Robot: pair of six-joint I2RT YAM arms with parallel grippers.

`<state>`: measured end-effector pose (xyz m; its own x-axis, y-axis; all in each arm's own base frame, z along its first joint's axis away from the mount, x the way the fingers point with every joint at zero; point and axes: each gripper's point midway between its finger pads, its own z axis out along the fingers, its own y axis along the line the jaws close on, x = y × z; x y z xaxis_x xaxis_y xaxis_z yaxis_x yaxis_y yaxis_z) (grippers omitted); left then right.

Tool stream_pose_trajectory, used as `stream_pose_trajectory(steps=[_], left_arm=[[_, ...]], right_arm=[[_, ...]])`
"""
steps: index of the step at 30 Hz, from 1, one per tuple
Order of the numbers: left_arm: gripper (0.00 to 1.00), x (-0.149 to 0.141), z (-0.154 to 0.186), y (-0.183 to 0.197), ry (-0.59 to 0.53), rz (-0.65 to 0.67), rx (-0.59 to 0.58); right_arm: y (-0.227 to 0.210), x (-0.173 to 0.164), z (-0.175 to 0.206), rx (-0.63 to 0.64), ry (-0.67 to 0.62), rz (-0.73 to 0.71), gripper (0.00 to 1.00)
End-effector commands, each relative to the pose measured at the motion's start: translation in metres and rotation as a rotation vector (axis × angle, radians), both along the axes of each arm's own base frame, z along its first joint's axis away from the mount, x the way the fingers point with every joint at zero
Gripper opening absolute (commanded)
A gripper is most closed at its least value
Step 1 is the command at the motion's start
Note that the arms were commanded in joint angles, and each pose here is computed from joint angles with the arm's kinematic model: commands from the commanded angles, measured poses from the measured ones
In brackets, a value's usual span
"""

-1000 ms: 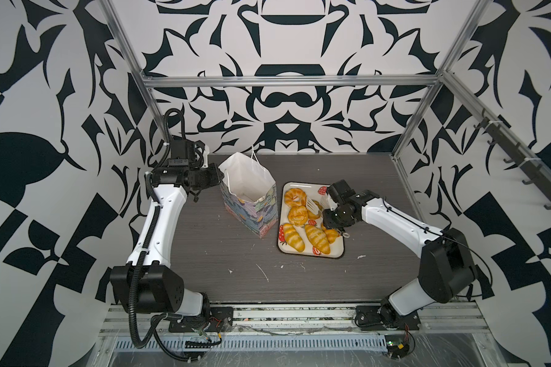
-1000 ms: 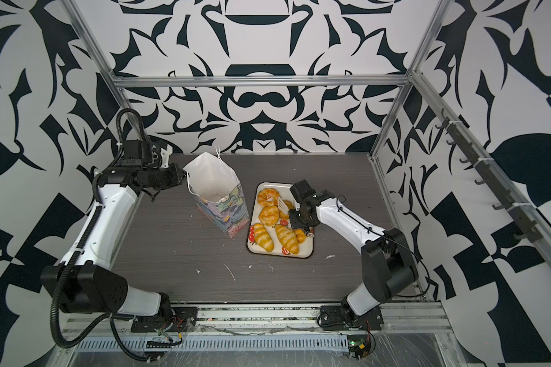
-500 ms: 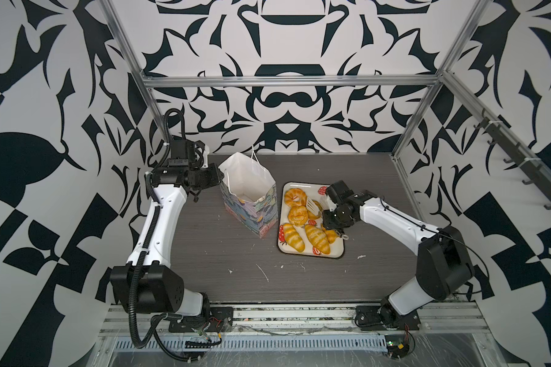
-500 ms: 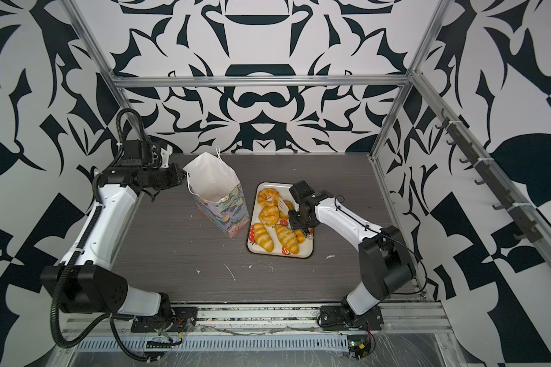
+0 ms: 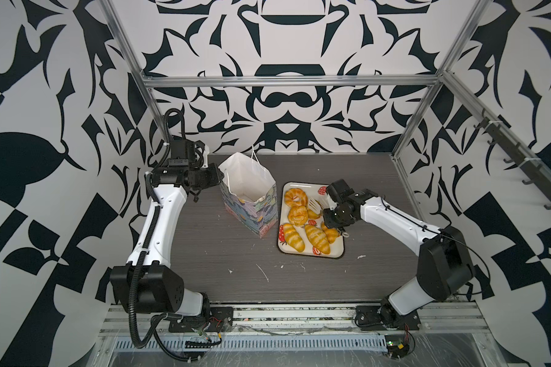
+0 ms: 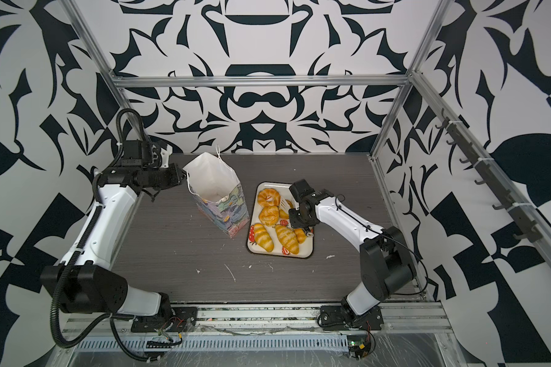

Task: Pack bread into a paper bag
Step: Pick up the bread from the tray.

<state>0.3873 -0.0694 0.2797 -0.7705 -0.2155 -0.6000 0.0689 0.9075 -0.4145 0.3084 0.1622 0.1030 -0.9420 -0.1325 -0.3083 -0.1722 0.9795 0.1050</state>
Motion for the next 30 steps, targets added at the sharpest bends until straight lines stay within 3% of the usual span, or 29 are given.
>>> stream_pose_trajectory(steps=[1,19,30], left_arm=[[0.22,-0.006,-0.011,-0.001,0.039,-0.008,0.003],[0.22,-0.005,-0.013,-0.001,0.044,-0.008,0.002],[0.22,-0.006,-0.01,-0.001,0.037,-0.009,0.003]], right_arm=[[0.0,0.013,0.046,0.028,-0.123,0.004,0.38],[0.0,0.017,0.111,0.077,-0.235,-0.012,0.35],[0.026,0.005,0.185,0.169,-0.367,0.048,0.35]])
